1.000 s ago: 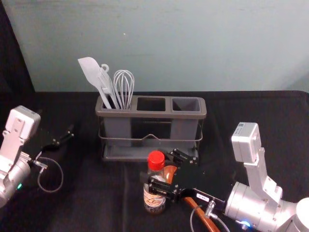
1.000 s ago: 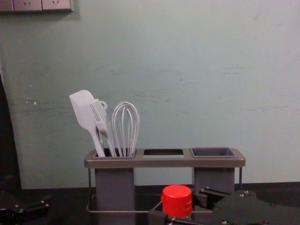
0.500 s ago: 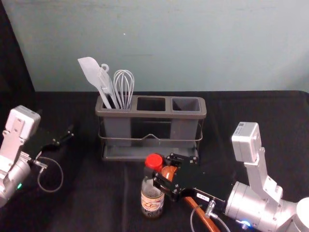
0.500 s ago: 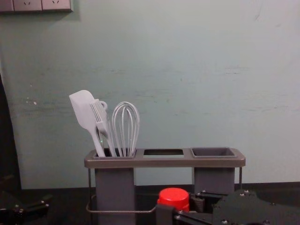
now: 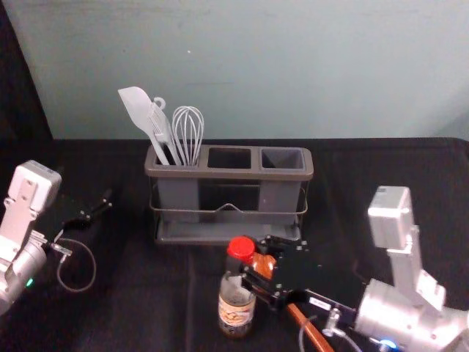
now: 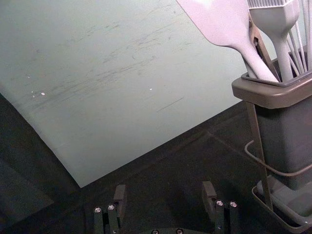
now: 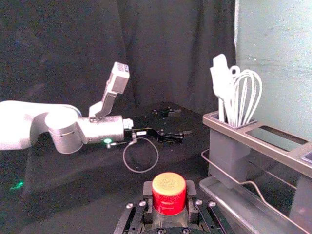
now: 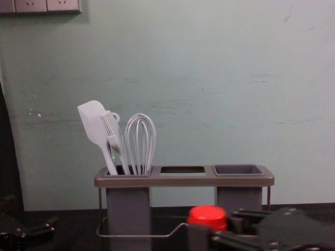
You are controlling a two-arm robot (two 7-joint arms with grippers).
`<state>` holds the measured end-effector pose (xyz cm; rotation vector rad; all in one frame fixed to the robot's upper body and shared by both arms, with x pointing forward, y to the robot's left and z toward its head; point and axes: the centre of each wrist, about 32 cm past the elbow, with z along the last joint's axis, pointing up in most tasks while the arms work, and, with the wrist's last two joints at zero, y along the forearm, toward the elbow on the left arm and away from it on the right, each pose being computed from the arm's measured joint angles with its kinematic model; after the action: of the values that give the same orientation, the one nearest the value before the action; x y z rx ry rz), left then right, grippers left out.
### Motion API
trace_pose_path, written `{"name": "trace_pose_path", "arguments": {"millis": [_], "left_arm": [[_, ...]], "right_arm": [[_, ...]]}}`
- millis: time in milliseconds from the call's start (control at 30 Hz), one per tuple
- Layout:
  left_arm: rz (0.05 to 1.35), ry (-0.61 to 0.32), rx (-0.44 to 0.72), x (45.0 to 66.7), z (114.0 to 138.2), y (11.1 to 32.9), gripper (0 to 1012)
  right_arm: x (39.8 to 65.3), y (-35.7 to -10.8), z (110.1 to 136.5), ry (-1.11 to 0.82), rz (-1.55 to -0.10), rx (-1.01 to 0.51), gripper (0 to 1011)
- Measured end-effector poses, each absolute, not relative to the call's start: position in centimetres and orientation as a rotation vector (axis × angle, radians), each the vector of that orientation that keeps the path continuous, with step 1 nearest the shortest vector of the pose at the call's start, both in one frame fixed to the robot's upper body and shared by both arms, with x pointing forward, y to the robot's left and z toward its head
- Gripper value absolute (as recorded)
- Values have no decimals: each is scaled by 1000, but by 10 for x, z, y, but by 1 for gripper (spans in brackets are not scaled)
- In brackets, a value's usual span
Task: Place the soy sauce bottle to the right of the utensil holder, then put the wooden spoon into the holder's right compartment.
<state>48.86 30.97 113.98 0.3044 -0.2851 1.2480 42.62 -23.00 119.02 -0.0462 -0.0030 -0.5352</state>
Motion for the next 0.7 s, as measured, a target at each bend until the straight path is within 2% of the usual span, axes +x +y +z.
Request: {"name": "trace_pose_path", "arguments": {"millis": [200,467,700], "left_arm": [[1248,-285,304,489,1140,310,1011],[1248,-285,304,489,1140,310,1011],[1248,-285,305,489,1140,310,1011]], "right_arm": [[409,-253,1201,-3,-564,-39,390],[385,-303,1215,-50,-716,-58,390],[389,-326,1213,-61,-817,-73,390]]}}
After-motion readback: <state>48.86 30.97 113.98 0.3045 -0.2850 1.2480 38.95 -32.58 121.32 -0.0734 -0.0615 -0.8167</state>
